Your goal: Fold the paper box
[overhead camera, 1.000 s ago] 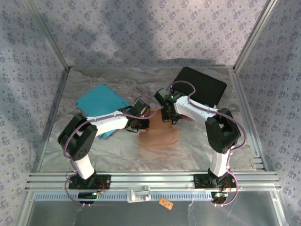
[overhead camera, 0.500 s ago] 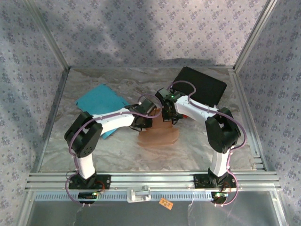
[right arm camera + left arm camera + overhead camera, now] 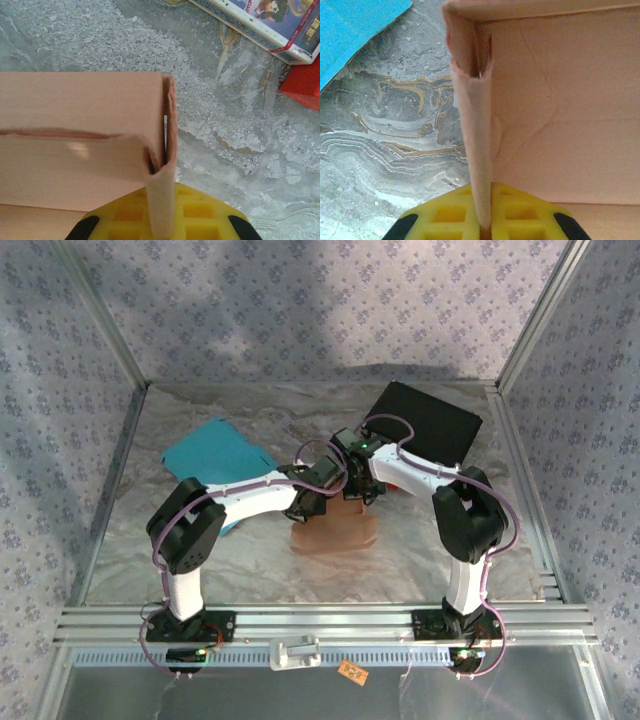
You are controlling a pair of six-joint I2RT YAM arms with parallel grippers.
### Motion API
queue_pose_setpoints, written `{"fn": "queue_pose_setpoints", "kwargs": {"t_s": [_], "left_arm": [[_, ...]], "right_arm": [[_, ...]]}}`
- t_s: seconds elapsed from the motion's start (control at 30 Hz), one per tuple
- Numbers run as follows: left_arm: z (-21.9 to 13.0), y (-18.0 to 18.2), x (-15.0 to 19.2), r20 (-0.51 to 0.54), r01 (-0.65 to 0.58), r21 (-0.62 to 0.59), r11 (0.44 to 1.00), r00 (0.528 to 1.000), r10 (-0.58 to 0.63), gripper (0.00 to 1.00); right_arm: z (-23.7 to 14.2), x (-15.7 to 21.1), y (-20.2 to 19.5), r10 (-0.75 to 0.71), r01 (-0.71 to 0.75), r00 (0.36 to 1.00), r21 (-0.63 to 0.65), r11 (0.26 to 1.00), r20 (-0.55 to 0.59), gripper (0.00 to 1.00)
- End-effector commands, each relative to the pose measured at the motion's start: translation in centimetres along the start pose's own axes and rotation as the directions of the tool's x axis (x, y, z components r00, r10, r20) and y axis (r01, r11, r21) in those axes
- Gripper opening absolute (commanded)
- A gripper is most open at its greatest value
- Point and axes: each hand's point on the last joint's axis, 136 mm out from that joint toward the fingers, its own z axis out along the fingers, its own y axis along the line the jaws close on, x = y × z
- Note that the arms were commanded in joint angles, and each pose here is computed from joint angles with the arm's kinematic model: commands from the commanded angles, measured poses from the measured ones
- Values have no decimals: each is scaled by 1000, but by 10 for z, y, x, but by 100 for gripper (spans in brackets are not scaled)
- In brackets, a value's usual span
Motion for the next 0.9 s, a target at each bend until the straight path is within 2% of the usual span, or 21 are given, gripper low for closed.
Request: {"fn": "queue_pose_setpoints", "kwargs": {"t_s": [0.0,0.23,0.33,0.7,0.87], "left_arm": [[7,9,12,-29,-41,-9,999,999,41,14],[10,14,12,-57,-53,-27,998,997,52,15],[7,18,9,-32,-43,-35,998,999,42,0],[0,51,10,-32,-70,-298,952,997,64,0],[4,51,17,-44,-57,-279,959,998,47,0]], "right_arm": [[1,0,0,8,-8,1000,19,1000,-3,0],[1,-2,1,10,-10,1000,15,1000,0,0],[0,-2,0,9,-9,1000,16,1000,3,0],[1,2,4,27,-27,1000,16,1000,0,0],[1,1,9,32,-32,999,-1,999,-1,0]]}}
